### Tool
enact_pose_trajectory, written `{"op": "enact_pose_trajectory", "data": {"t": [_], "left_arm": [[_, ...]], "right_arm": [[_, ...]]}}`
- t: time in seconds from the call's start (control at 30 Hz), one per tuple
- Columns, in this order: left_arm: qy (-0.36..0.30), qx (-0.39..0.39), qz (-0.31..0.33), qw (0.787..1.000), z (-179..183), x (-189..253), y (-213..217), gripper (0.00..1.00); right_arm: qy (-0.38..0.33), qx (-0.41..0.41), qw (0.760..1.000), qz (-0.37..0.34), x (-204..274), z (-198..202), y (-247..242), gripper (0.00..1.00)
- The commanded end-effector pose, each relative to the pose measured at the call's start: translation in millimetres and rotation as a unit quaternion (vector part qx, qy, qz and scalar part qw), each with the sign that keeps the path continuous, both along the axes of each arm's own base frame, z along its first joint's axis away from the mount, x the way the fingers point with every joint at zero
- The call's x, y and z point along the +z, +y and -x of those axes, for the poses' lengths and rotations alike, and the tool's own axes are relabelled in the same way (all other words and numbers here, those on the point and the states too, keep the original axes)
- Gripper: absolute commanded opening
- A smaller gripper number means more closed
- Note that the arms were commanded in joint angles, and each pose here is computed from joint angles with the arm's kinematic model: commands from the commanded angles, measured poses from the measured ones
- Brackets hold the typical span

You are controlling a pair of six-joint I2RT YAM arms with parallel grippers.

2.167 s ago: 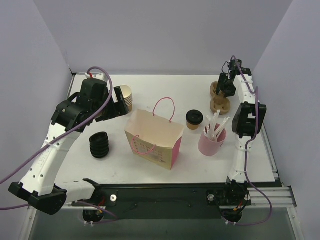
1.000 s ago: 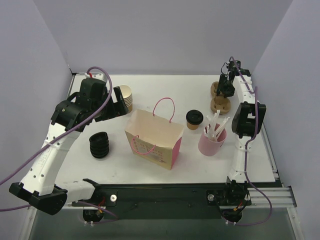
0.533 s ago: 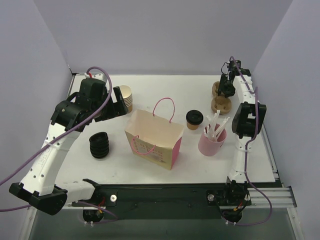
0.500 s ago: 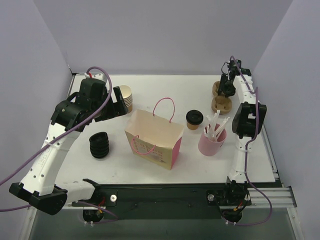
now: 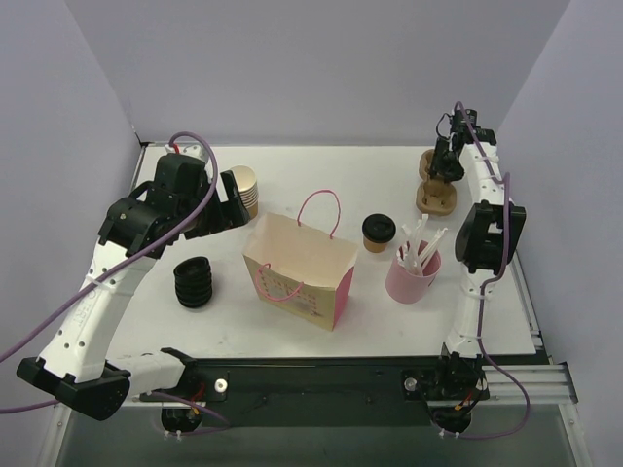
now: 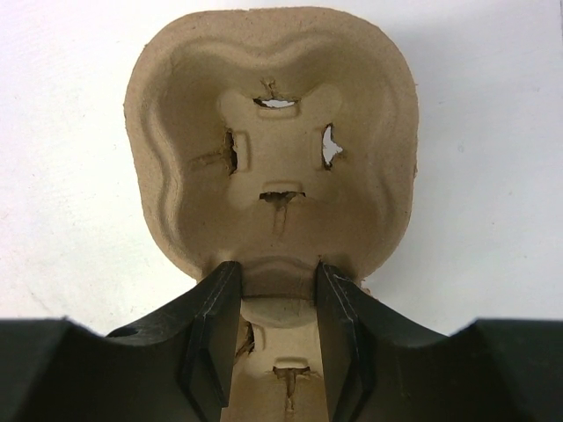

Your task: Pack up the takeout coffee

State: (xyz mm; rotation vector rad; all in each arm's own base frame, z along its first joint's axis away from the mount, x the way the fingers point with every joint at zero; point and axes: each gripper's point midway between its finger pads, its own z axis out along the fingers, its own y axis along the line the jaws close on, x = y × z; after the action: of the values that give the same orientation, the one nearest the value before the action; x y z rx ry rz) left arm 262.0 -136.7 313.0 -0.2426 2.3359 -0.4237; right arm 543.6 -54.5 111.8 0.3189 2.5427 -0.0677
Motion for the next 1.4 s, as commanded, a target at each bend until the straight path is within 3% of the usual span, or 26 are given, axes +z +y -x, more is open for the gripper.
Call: {"op": "enact_pose_trajectory", "data": {"t": [0.0, 0.1, 0.3, 0.43, 0.6, 0.77, 1.07, 1.2, 1.37], "left_arm": [[-0.021, -0.005, 0.009, 1.0, 1, 13, 1, 0.92], [-0.021, -0.005, 0.009, 1.0, 0, 12, 0, 0.92], [-0.019, -0.005, 0.008, 1.0, -1, 10, 0, 0.92], [-0.018, -0.005, 0.009, 1.0, -1, 10, 0, 0.92], [-0.019, -0.005, 0.008, 1.0, -1, 10, 0, 0.92], [-0.017, -0.004, 0.008, 1.0, -1, 8, 0, 0.91], [-0.019, -0.006, 0.01, 1.0, -3, 9, -2, 0.92], [-0.019, -0.007, 0.01, 1.0, -3, 9, -1, 0.92], [-0.014, -0.008, 0.009, 1.0, -3, 5, -1, 0.92]], "right_arm": [[-0.013, -0.015, 1.0, -0.003, 16, 3, -9, 0.21], [-0.008, -0.003, 1.0, -0.024, 11, 3, -2, 0.29], [0.01, -0.023, 0.999, -0.03, 0, 10, -8, 0.27], [0.013, -0.027, 0.999, -0.027, -2, 12, -9, 0.34], [0.02, -0.027, 0.999, -0.011, -7, 13, -15, 0.25], [0.015, -0.012, 1.0, -0.025, -4, 11, -9, 0.4], [0.013, -0.021, 0.999, -0.025, -1, 13, -10, 0.31], [0.019, -0.017, 0.999, -0.023, -6, 15, -10, 0.41], [0.029, -0.029, 0.999, -0.023, -15, 17, -11, 0.46]]}}
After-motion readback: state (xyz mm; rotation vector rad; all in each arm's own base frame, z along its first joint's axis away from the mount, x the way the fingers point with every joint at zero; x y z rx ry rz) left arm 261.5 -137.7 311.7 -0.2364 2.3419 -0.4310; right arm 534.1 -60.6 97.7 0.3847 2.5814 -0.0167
